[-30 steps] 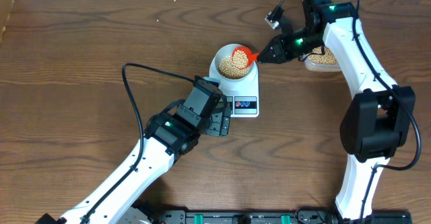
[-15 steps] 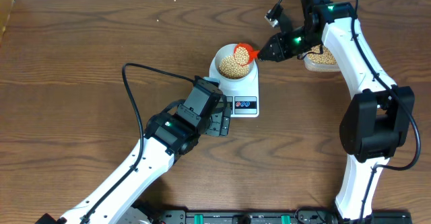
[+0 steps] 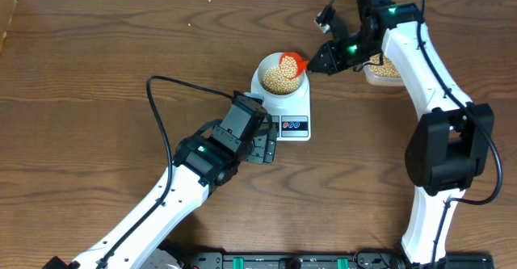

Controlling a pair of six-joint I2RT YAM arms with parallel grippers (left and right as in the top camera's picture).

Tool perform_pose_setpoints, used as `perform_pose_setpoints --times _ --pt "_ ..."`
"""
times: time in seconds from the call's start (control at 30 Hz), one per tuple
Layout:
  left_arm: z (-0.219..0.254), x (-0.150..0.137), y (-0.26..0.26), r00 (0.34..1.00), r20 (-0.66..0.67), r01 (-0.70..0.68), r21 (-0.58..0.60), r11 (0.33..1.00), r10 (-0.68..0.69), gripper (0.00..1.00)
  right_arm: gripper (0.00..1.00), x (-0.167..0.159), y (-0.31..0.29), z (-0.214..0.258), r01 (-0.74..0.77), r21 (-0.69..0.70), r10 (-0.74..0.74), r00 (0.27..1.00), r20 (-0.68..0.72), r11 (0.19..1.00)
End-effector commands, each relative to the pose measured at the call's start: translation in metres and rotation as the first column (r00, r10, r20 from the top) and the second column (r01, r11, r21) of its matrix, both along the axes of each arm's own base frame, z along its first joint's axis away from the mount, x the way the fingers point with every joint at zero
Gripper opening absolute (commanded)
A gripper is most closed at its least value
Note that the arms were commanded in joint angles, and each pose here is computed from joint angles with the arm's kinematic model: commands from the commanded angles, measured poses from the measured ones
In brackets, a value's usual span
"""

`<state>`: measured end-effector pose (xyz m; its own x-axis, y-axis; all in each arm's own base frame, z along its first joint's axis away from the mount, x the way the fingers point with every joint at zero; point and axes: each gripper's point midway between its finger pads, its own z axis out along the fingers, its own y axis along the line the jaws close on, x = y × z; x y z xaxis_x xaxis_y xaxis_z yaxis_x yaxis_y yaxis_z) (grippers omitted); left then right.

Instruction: Scoop item into bowl and weigh 50g on scale

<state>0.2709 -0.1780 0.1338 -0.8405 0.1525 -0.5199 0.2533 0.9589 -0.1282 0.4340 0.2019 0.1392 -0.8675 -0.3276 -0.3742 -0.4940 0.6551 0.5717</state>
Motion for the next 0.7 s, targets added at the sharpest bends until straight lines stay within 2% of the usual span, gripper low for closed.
perform_pose_setpoints --times 0.0,0.67 --pt "0.000 0.002 0.002 1.000 0.007 -0.002 0.008 1.000 0.002 0.88 0.01 0.000 0.006 0.000 -0.008 -0.035 0.009 1.000 0.018 0.999" --pt "0.000 0.002 0.002 1.000 0.007 -0.002 0.009 1.000 0.002 0.88 0.01 -0.009 0.029 0.007 -0.051 -0.118 0.062 0.994 0.089 0.992"
